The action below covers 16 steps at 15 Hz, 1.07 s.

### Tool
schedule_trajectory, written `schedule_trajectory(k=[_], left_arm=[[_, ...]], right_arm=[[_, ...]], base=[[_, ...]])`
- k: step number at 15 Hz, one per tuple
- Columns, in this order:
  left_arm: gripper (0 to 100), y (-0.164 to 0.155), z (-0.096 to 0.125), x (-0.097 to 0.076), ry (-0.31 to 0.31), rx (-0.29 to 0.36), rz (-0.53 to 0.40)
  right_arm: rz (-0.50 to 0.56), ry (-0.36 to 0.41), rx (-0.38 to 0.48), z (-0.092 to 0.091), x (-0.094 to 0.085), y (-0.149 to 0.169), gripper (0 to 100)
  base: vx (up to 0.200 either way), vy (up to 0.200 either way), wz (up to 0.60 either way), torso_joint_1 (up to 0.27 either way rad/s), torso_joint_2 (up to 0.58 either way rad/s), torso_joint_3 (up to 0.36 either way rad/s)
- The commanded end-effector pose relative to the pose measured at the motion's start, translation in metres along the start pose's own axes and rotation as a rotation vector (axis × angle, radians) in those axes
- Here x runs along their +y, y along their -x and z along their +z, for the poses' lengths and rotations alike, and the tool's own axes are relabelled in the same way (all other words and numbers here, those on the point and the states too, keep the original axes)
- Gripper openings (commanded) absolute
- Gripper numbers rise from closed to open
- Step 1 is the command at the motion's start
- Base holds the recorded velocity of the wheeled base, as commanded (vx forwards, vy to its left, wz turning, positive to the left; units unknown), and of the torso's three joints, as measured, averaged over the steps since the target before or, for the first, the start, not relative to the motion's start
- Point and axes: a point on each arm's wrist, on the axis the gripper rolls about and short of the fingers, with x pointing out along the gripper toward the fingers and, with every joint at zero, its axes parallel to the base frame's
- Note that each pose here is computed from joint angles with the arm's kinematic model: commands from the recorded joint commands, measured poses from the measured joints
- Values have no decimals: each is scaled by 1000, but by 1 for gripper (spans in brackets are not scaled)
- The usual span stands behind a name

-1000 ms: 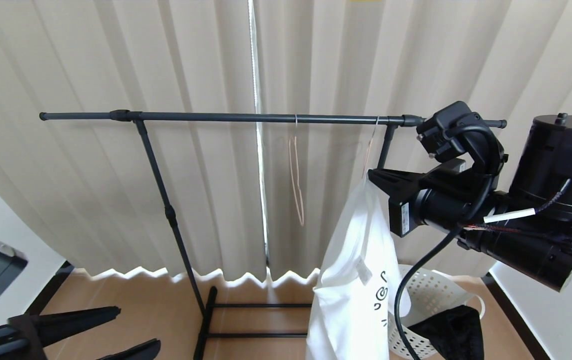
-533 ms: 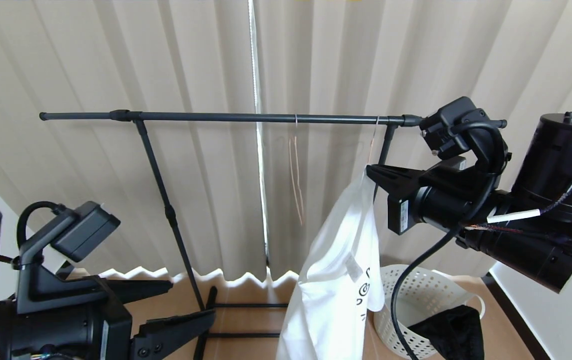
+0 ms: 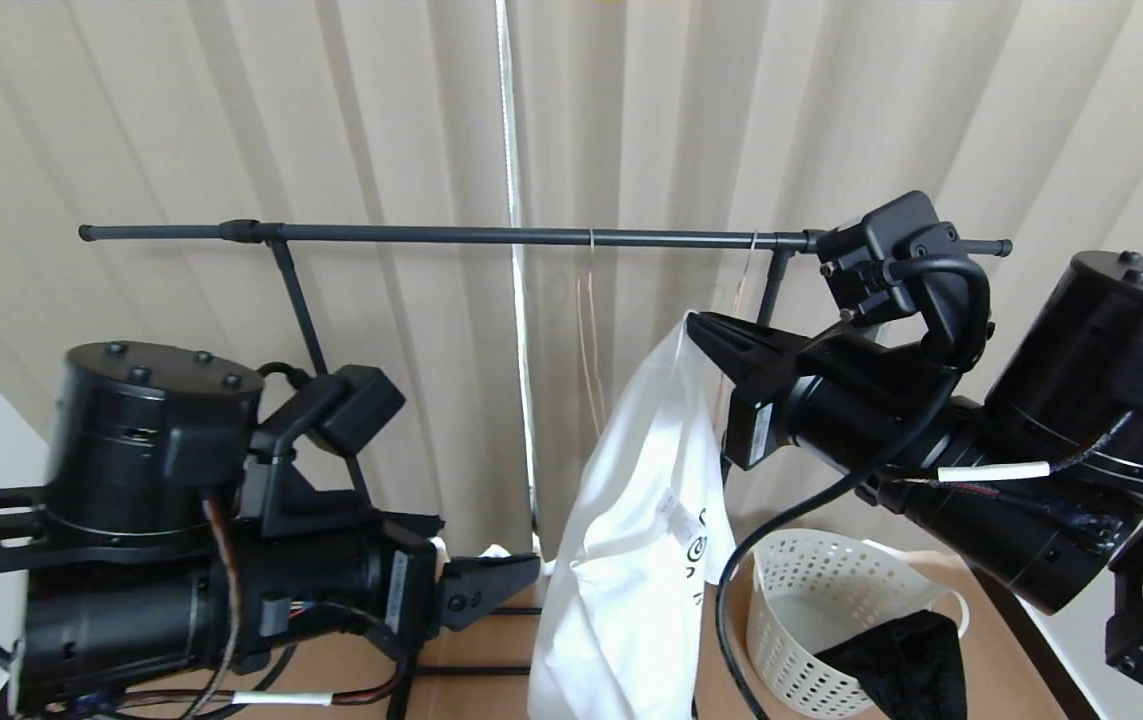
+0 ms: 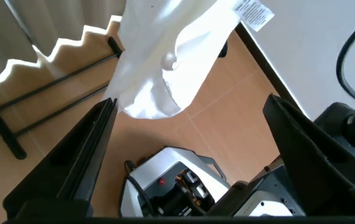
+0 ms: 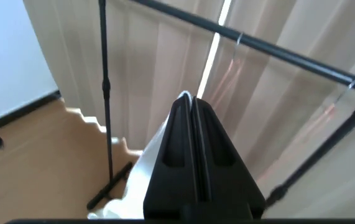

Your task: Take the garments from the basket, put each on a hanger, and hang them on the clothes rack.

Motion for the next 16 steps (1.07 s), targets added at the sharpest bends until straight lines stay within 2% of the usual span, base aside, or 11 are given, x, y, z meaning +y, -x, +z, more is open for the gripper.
schedule_trajectory(k=[1,3,5,7,9,11,16], left_arm=[[100,-50,-3,-16,-5,63,7],[100,-63,-6,-23,-22,49,13],[100,-82,-10,-25,-31,31,78],[100,-97,-9,-26,-2,-3,167],[100,-101,-3,-27,31,-39,213],[100,-102,0,-28,52,-53,219],[100,-114,-8,-30,42,-45,226]], right_arm=[[37,6,41,-15,14,-6,0],[44,7,41,-15,16,-5,0],[46,3,41,-15,17,-5,0],[46,3,40,-14,16,-3,0],[46,2,33,-12,16,-2,0],[45,1,32,-12,16,-1,0],[52,-4,10,-5,17,4,0]], base=[[0,0,0,0,0,0],[0,0,0,0,0,0],[0,0,0,0,0,0],[0,0,0,0,0,0],[0,0,0,0,0,0],[0,0,0,0,0,0],[0,0,0,0,0,0]])
